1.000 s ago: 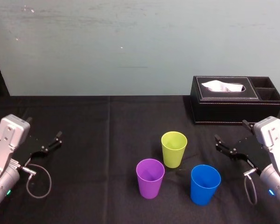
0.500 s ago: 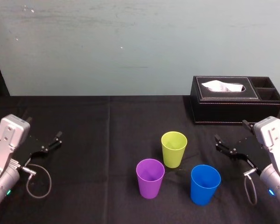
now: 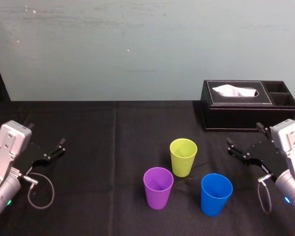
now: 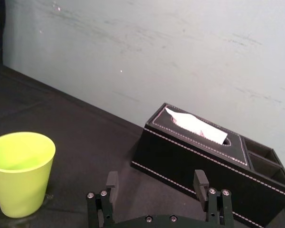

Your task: Stack the three plastic cups sequentially using one hand.

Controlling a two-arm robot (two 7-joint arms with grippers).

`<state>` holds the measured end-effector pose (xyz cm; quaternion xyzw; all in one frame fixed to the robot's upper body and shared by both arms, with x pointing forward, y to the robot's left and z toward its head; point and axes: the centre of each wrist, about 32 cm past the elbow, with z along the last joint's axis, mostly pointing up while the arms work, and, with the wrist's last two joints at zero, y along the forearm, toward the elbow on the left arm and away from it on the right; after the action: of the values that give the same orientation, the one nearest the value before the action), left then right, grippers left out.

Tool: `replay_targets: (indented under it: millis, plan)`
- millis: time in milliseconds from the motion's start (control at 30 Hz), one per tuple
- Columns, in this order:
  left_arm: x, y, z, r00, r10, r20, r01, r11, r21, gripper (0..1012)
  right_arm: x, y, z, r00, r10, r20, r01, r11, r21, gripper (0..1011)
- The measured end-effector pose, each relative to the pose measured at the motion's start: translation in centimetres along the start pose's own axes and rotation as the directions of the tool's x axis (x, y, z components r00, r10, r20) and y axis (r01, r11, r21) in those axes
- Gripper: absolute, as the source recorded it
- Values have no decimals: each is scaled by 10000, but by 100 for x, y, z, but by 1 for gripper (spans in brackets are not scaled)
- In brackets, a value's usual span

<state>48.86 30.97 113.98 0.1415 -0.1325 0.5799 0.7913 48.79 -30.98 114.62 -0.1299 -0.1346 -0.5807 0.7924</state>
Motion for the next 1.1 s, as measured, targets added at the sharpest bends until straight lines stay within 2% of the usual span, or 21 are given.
replay_targets:
  millis: [267,533,767,867,900,1100]
  plan:
    - [0,0,0,10000,0,0,0,10000,1,1000,28,-100,111,9995,75,-302,-66,9995,302,1000]
    - [0,0,0,10000,0,0,0,10000,0,1000,74,-310,184,9981,229,-567,-220,9996,165,1000]
    - [0,0,0,10000,0,0,0,10000,0,1000,110,-608,225,9941,653,-867,-671,9976,-173,1000]
    - [0,0,0,10000,1,0,-1,10000,0,1000,155,-776,247,9885,1031,-1105,-1086,9931,-450,1000]
    - [0,0,0,10000,0,0,0,10000,0,1000,155,-776,247,9885,1031,-1105,-1086,9931,-450,1000]
    - [0,0,0,10000,1,0,-1,10000,0,1000,238,-1080,271,9818,1395,-1288,-1531,9828,-1028,1000]
